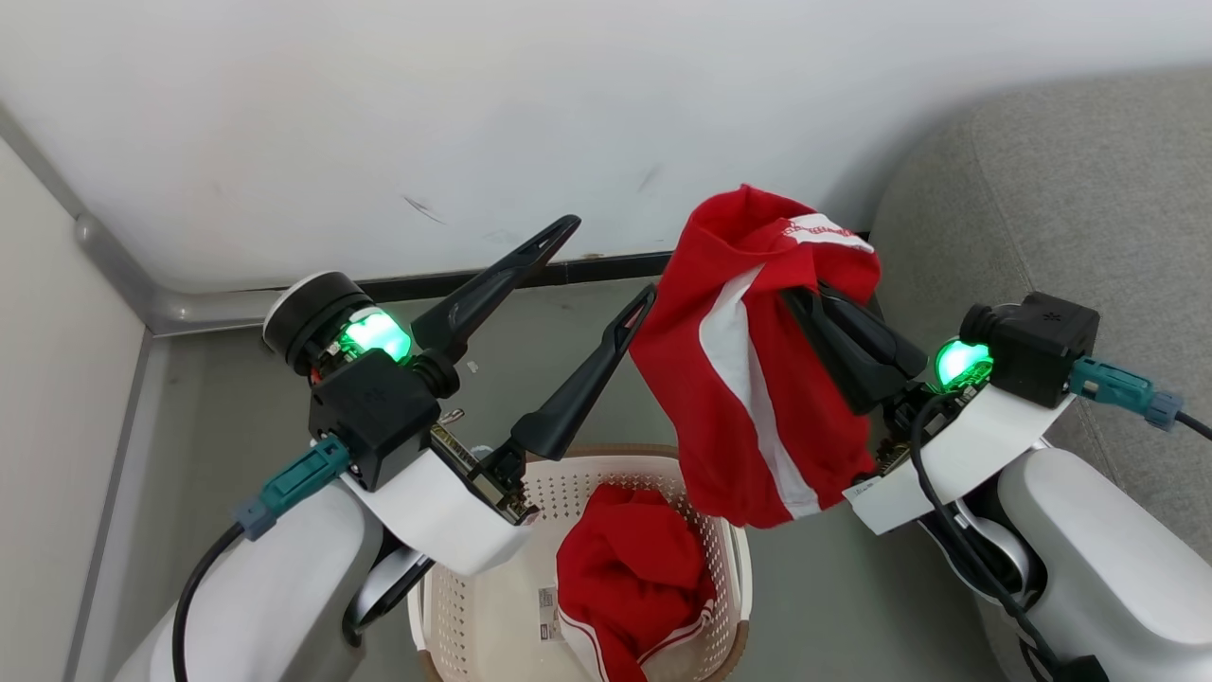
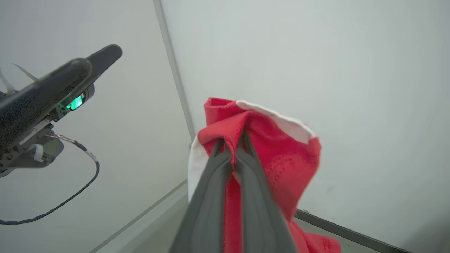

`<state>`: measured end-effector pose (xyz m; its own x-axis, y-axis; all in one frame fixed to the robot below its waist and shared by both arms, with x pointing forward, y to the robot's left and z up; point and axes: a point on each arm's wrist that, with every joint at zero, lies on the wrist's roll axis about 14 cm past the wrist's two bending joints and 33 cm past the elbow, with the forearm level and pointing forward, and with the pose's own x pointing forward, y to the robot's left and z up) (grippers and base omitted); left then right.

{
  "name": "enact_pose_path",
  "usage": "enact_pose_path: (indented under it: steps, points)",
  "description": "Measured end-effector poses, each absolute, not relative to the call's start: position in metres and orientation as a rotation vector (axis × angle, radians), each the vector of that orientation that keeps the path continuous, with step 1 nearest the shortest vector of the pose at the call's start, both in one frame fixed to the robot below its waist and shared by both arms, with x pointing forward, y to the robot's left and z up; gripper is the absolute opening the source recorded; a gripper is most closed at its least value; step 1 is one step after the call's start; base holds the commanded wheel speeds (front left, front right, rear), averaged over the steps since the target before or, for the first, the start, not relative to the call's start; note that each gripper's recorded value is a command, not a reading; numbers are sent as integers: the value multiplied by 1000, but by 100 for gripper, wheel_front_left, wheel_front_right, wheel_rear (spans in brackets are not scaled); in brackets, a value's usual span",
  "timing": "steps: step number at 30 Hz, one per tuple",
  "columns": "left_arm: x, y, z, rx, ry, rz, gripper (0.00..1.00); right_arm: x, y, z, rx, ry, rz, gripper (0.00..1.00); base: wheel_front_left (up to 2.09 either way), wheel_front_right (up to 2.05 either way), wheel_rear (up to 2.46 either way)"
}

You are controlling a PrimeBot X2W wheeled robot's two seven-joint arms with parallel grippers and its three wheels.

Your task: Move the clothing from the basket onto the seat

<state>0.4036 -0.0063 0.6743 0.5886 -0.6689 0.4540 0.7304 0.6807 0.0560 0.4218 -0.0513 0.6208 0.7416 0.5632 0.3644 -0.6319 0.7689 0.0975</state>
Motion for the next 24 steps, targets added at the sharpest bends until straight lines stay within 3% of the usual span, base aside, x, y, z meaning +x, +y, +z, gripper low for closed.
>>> enact_pose_path:
  steps: [24]
  points:
    - [405, -8, 660, -161, -428, -821, 100, 426, -73, 625, 200, -353, 598, 0, 0, 0, 0]
